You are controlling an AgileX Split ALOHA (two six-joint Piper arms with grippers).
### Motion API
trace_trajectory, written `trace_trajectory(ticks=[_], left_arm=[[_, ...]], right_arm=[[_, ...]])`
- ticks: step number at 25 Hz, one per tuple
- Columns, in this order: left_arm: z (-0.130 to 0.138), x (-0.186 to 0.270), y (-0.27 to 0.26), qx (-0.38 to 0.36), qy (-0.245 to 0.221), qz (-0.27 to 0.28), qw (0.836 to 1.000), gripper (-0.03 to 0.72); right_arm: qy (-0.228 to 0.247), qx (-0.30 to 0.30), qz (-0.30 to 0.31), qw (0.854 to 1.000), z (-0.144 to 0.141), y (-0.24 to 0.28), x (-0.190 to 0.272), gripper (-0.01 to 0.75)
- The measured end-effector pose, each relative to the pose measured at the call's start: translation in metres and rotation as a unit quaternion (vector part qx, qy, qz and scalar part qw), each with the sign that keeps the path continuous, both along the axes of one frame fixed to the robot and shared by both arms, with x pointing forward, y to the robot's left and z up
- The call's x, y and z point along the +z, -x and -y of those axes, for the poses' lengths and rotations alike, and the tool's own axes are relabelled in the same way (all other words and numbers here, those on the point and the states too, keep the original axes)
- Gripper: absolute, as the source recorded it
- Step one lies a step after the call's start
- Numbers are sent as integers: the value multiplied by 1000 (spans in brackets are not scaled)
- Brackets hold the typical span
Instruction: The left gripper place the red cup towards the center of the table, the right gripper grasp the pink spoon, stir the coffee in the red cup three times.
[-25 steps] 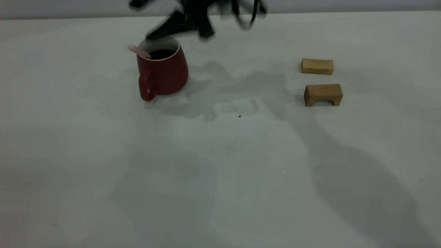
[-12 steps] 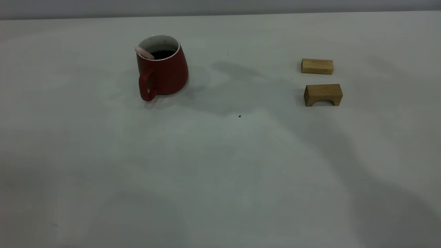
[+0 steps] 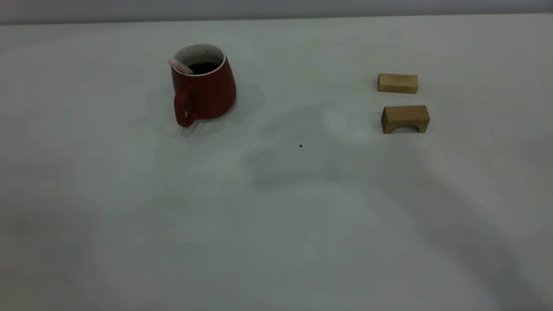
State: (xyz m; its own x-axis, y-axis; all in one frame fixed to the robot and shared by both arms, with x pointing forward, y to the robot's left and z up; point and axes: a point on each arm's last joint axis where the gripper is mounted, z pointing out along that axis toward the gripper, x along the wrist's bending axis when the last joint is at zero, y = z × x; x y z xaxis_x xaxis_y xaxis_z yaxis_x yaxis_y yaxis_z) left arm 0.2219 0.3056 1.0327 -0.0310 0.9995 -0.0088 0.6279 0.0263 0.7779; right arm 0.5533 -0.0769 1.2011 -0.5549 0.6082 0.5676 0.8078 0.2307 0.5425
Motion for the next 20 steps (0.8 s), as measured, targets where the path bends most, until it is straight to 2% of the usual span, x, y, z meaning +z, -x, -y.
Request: trace_trajectory(ticks=[3, 8, 10, 13, 17, 20], left_arm=[[0, 0, 0, 0, 0, 0, 1000, 299], [0, 0, 0, 0, 0, 0, 1000, 299], [0, 0, 0, 0, 0, 0, 1000, 299], [0, 0, 0, 0, 0, 0, 1000, 299], [0, 0, 0, 0, 0, 0, 1000, 299], [0, 0, 0, 0, 0, 0, 1000, 299]], right_arm=[[43, 29, 33, 998, 19, 41, 2, 209], [126, 54, 81, 987, 70, 115, -14, 210], [146, 62, 109, 981, 88, 141, -17, 210], [144, 59, 148, 977, 113, 184, -17, 211], [132, -1, 180, 975, 151, 232, -28, 217], [145, -72, 209, 965, 177, 269, -51, 222]])
